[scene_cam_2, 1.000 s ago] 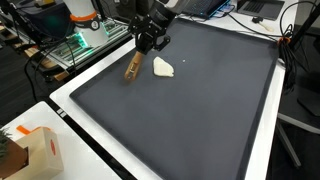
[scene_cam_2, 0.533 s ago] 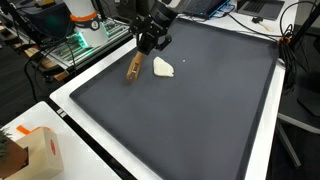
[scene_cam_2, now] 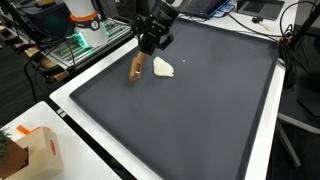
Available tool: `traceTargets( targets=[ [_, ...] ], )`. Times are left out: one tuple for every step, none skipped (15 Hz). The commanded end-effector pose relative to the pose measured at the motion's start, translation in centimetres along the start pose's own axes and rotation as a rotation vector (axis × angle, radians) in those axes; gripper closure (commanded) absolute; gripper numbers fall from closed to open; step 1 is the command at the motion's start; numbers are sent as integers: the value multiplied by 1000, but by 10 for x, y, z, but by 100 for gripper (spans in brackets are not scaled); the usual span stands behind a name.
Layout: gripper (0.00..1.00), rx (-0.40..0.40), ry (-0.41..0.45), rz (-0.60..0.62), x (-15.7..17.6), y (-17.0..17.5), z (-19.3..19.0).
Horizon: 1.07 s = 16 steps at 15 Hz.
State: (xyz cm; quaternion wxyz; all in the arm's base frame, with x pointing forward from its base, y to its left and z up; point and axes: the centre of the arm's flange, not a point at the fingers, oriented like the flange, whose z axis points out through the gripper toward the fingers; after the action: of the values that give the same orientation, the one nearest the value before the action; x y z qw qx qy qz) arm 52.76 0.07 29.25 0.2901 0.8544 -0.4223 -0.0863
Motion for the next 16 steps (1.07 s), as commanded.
traceTargets(
  targets=[
    [79, 10, 32, -61, 4, 6, -2],
    [79, 20, 28, -74, 5, 7, -2],
    [79, 32, 25, -95, 5, 8, -2],
    [79, 42, 28, -119, 6, 9, -2],
    [79, 49, 28, -141, 6, 9, -3],
    [79, 57, 33, -166, 7, 10, -4],
    [79, 68, 38, -203, 8, 12, -4],
    [79, 76, 41, -231, 8, 12, -4],
    [79, 84, 44, -258, 8, 13, -5],
    [79, 92, 48, -288, 8, 14, -6],
    [79, 102, 53, -322, 8, 17, -7],
    [79, 111, 63, -368, 8, 20, -8],
    [79, 120, 70, -411, 8, 24, -10],
    [79, 130, 78, -450, 9, 27, -11],
    [79, 138, 82, -483, 9, 31, -13],
    [79, 146, 88, -517, 9, 36, -14]
  ],
)
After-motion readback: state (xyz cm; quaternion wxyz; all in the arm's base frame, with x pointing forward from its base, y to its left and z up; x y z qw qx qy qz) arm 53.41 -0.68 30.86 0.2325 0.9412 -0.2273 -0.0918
